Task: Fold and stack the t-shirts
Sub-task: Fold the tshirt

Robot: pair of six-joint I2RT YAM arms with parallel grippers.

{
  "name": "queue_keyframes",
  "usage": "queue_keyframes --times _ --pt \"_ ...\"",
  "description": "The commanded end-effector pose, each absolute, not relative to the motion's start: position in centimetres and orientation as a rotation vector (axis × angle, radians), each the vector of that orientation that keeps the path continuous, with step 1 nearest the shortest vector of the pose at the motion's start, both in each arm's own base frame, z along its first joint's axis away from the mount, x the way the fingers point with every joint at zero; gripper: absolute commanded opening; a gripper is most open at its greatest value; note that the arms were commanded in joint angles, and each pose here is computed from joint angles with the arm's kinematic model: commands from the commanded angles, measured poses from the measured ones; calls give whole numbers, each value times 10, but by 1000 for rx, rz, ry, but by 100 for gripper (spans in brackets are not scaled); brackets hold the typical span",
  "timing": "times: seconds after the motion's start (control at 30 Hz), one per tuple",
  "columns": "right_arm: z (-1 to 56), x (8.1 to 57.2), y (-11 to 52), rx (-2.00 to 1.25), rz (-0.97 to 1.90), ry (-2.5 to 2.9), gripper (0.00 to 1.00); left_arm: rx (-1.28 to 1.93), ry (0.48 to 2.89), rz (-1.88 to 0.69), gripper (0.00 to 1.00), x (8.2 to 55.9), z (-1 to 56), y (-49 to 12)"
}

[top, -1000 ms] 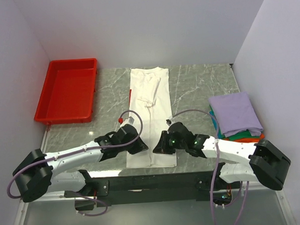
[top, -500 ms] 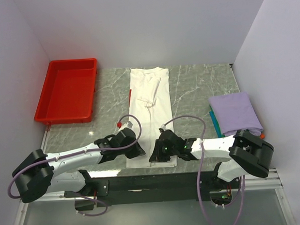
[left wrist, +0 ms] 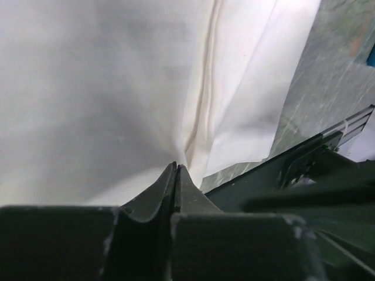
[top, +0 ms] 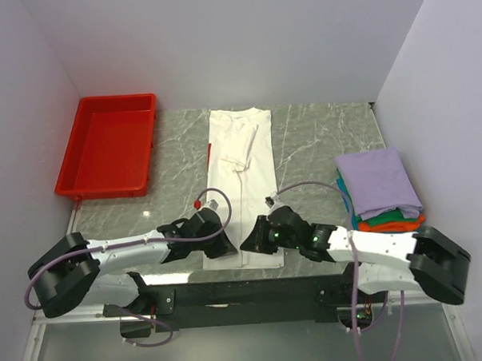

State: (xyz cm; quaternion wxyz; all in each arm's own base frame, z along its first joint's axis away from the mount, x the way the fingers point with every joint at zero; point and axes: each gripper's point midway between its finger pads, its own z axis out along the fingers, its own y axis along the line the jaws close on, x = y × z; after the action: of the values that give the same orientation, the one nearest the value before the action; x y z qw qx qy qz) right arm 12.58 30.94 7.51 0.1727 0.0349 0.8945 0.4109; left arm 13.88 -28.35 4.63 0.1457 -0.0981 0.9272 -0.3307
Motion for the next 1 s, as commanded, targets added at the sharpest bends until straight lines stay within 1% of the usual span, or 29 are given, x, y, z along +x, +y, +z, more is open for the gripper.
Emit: queue_keyframes --times 0.0,0.13,0.33,0.47,0.63,0.87,0.97 --pt "96 138 296 154 1103 2455 21 -234 2676 -1026 4 132 47 -294" --pt "94 142 286 176 1033 2452 21 -208 2670 -1064 4 131 45 -304" --pt "75 138 288 160 1005 2514 21 -201 2737 -1010 3 125 25 -308" --pt "59 132 291 136 987 2570 20 -214 2744 -990 3 122 22 -304" --pt "51 127 303 99 1011 2605 20 -230 2711 -977 3 126 31 -300" --pt "27 120 303 75 925 2683 19 -238 2670 -964 3 132 47 -296" --pt "29 119 302 67 915 2681 20 -229 2665 -953 3 133 52 -295"
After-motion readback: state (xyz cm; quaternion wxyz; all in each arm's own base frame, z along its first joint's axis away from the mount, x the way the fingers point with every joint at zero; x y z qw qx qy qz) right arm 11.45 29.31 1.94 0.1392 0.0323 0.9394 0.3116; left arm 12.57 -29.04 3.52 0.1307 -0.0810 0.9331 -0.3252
